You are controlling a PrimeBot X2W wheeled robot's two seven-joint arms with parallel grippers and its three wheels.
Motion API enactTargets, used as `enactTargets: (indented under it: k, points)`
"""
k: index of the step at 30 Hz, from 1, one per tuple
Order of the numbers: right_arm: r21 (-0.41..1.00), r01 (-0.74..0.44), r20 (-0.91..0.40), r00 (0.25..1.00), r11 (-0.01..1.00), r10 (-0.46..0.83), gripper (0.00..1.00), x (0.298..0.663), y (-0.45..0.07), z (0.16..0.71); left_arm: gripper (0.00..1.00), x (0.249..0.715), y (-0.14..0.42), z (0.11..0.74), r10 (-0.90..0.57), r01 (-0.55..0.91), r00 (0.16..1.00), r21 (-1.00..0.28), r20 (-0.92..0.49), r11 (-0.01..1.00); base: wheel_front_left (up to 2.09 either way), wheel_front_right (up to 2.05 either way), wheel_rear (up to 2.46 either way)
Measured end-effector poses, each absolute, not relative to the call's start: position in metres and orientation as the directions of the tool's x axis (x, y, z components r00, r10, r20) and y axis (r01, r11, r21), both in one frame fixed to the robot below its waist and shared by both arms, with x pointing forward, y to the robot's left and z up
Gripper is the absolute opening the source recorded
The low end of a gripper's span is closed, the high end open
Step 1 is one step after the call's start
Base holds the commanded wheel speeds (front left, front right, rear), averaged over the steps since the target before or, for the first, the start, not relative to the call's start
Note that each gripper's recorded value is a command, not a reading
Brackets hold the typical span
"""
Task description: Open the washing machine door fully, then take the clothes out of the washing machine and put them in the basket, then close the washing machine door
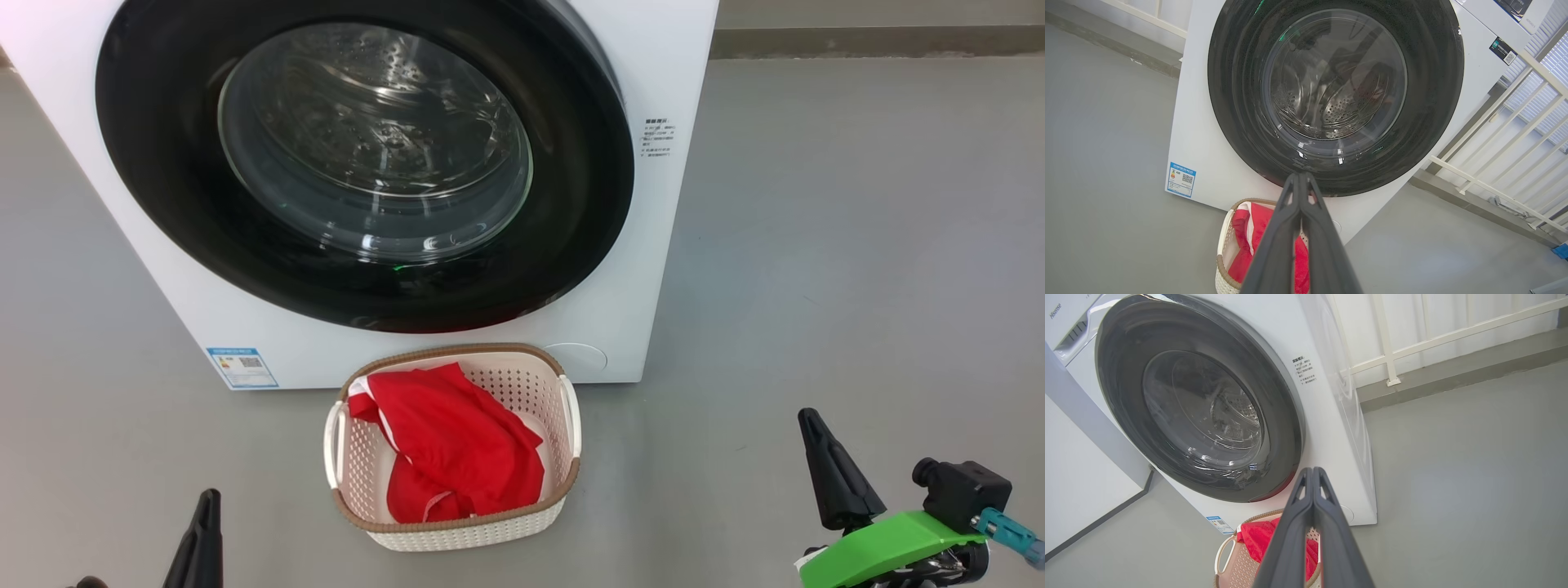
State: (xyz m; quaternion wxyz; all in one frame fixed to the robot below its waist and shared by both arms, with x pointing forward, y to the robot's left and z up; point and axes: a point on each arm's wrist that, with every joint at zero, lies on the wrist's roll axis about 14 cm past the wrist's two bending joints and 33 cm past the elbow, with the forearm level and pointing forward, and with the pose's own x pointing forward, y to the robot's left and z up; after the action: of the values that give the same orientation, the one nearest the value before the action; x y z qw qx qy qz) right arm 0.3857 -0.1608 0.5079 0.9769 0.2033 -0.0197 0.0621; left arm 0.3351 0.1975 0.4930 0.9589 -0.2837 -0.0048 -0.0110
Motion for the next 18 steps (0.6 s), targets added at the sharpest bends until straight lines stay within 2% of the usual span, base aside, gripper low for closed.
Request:
enactTargets:
  k: [18]
  points:
    - [0.569,-0.063,0.02,0.998,0.82,0.063,0.0,0.385,-0.172,0.501,0.0,0.34,0.2,0.486,0.005,-0.022,1.0,-0.672,-0.027,0.74,0.0,0.0,0.0]
